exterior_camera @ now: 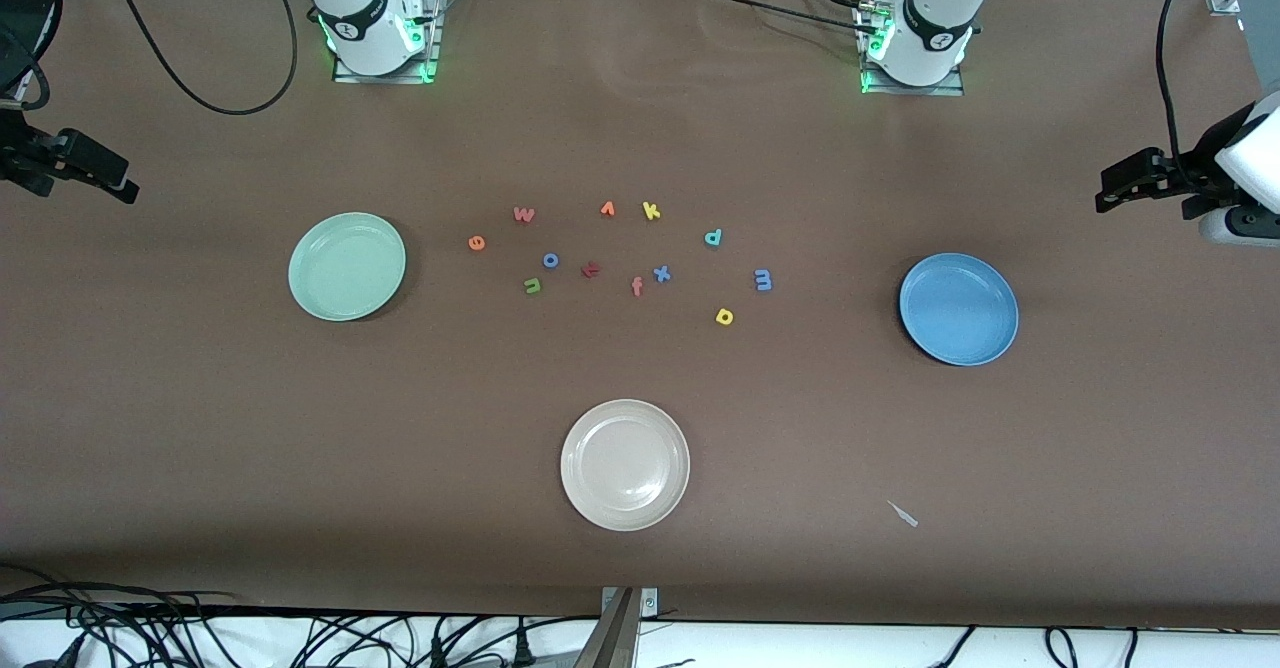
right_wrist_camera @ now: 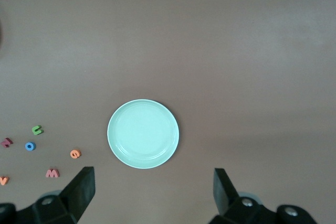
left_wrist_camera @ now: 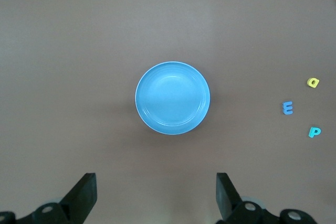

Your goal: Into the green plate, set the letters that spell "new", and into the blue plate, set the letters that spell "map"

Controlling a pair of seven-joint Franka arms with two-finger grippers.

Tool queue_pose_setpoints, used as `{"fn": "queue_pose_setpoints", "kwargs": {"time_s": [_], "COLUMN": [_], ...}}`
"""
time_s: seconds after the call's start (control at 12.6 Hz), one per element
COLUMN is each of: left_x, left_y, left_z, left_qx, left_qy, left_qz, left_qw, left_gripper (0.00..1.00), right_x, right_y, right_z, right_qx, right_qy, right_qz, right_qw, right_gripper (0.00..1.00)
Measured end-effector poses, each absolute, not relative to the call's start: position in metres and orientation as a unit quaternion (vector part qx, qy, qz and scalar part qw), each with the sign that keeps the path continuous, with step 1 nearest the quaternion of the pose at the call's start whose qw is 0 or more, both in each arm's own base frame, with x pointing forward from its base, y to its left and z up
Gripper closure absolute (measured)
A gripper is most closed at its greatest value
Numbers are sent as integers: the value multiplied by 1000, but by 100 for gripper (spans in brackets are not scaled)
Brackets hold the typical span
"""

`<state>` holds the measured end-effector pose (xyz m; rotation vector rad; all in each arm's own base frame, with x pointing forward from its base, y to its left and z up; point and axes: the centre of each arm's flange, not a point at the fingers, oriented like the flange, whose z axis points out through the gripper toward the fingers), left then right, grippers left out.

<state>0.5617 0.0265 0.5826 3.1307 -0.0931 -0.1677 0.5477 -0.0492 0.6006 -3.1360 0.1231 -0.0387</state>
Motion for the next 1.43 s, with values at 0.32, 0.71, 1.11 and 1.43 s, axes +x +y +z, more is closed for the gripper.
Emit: {"fn": "queue_pose_setpoints", "kwargs": {"time_s": [0.32, 0.71, 1.11, 1.43], "left_x": [563, 563, 563, 563], "left_y": [27, 27, 27, 27], "left_z": [579, 579, 579, 578], "left_qx": [998, 998, 998, 998], "left_qy": [-30, -29, -29, -29], "left_qz": [-54, -54, -54, -54], "left_qw": [3, 3, 3, 3], "left_gripper": [0, 0, 0, 0], "right_x": [548, 548, 548, 548], "right_y": [-49, -49, -49, -49], "right_z": [601, 601, 601, 601], "right_qx": [-999, -999, -999, -999], "right_qy": [39, 39, 39, 39], "right_qz": [-12, -12, -12, -12], "right_qw": [1, 1, 1, 1], "right_gripper": [0, 0, 0, 0]}}
